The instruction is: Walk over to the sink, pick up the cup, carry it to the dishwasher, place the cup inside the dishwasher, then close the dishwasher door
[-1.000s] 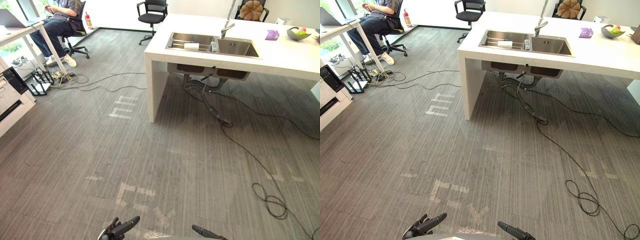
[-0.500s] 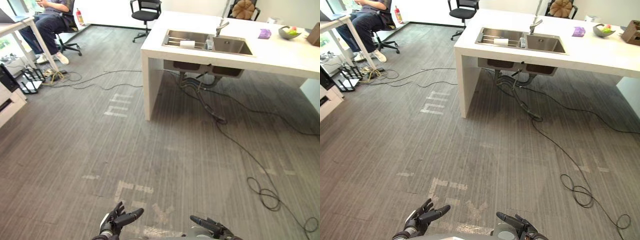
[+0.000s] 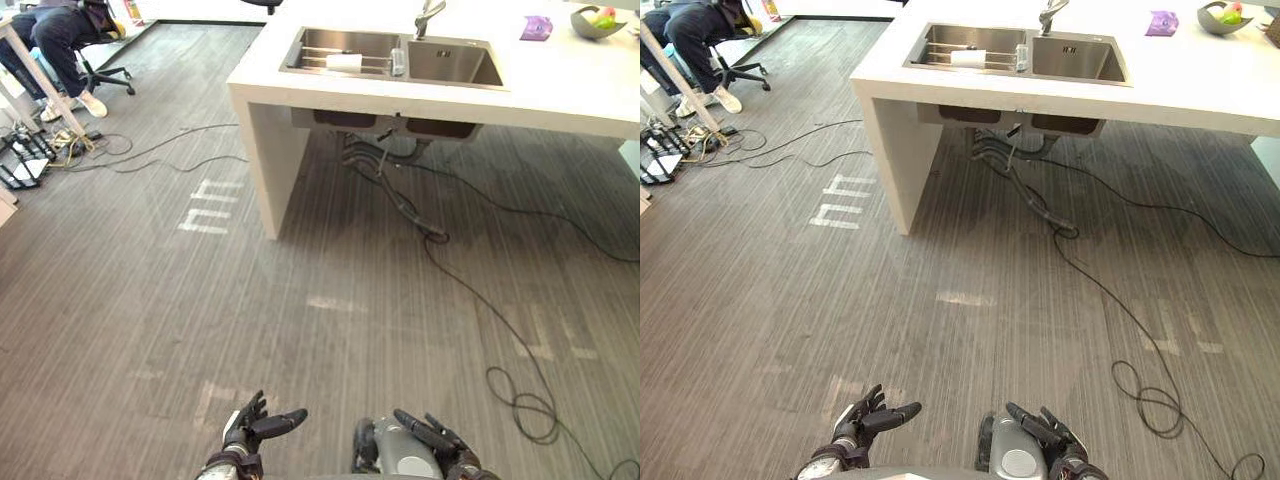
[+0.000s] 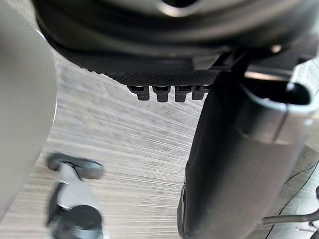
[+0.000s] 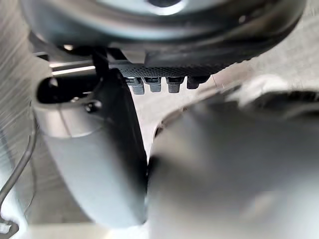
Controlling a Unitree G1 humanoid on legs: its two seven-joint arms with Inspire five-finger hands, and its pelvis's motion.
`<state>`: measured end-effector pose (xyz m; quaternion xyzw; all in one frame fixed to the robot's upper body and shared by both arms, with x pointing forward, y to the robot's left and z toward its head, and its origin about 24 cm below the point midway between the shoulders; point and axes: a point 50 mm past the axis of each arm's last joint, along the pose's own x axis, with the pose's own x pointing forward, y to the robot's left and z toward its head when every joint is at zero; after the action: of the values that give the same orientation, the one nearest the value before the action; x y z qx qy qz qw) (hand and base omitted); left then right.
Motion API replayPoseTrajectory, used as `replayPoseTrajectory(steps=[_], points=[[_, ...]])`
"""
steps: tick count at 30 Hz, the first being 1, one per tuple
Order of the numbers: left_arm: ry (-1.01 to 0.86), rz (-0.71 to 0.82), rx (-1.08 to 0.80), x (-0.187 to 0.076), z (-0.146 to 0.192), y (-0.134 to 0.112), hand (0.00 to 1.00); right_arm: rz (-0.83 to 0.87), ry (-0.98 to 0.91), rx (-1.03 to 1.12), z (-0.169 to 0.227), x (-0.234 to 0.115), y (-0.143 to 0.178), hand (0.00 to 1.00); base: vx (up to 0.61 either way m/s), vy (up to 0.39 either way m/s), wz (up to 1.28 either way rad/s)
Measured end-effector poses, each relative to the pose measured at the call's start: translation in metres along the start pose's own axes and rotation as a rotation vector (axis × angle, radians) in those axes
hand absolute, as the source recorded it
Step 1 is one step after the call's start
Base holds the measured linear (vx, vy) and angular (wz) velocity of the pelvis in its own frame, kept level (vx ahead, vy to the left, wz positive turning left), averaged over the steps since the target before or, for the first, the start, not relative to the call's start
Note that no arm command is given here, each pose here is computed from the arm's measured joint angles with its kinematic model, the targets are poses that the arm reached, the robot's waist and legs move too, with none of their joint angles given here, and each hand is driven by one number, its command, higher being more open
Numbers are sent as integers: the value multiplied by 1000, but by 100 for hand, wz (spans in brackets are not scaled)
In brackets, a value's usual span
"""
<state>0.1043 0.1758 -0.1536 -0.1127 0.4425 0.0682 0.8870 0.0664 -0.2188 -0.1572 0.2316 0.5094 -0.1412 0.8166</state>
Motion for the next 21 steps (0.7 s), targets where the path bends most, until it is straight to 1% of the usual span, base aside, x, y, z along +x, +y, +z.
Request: replayPoseTrajectory(steps=[4,7,9,10,12,14,15,16,17,18,19,21], points=[[-71,53,-12,-1,9,7,100,-38,70,-69,-4,1,-6,100,576,-146,0],[-143,101,-12,-4,16,11,100,-39,101,-98,-3,3,-5,100,525,-16,-56],[-237,128,45,-5,32,9,100,-16,89,-104,2,7,4,100,610,118,-62],[-259,128,69,-5,36,7,100,-10,86,-104,2,8,6,100,583,148,-58],[-362,143,144,-12,51,1,100,-7,73,-116,4,8,6,100,535,194,-53],[-584,172,210,-24,95,-12,100,23,47,-160,6,11,17,100,612,257,-18],[-716,179,224,-33,121,-23,100,31,28,-171,11,12,20,100,494,228,34],[-910,205,248,-53,157,-36,100,38,19,-189,17,15,26,100,493,235,36],[-1046,233,264,-71,179,-42,100,38,19,-198,17,16,27,100,481,230,32],[-1183,283,277,-91,199,-44,100,34,21,-207,17,15,27,100,496,192,26],[-1377,366,292,-121,221,-42,100,27,16,-202,17,15,27,100,612,215,24],[-1691,469,325,-168,246,-41,100,7,18,-190,9,14,27,100,531,156,15]])
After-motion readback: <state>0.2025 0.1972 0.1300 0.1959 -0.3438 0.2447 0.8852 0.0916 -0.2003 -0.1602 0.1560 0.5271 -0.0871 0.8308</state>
